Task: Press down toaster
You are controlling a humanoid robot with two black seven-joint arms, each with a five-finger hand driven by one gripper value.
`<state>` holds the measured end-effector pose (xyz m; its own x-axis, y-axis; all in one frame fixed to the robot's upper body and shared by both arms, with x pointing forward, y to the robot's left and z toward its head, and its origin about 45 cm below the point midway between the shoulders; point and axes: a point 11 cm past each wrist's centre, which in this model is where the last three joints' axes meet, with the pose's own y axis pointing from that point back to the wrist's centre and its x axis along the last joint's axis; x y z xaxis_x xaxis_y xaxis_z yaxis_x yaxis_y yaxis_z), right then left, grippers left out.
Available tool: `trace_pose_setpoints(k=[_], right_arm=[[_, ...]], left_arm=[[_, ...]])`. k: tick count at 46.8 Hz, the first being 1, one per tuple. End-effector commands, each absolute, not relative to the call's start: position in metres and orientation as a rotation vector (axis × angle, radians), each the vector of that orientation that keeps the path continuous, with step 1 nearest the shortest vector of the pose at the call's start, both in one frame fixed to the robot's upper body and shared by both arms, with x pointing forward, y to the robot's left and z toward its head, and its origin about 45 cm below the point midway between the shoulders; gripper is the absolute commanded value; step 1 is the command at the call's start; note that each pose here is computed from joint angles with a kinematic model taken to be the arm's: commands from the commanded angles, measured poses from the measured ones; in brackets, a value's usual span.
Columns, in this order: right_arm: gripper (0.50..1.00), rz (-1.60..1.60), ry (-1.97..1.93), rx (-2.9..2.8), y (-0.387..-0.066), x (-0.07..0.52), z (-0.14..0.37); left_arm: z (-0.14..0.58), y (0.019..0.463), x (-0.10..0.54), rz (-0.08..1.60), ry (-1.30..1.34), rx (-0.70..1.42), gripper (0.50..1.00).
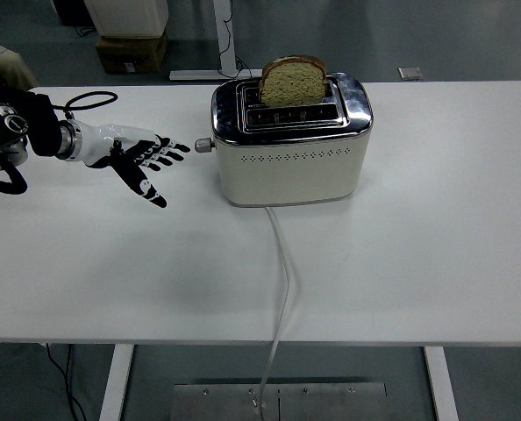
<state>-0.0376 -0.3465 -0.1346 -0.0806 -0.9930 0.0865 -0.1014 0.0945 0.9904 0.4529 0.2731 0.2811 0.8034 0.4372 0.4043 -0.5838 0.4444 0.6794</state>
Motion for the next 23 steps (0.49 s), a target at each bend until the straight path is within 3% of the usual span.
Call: trace_pose_setpoints(k=[1,10,23], right_arm=[[1.000,-1.145,-1.385,1.180,-0.347,-0.038,-0.135],[1.000,-1.145,-1.385,1.180,-0.347,-0.038,-0.135],[1.000,-1.145,-1.385,1.180,-0.347,-0.038,-0.135]], left_arm=[[0.295,0.279,0.457,0.663,-0.193,0.901,1.000],[0.346,0.266,0.472,0.705,-0.247,0.804,1.000],[0.399,0.262,0.490,0.824,-0.217,0.498,1.000]])
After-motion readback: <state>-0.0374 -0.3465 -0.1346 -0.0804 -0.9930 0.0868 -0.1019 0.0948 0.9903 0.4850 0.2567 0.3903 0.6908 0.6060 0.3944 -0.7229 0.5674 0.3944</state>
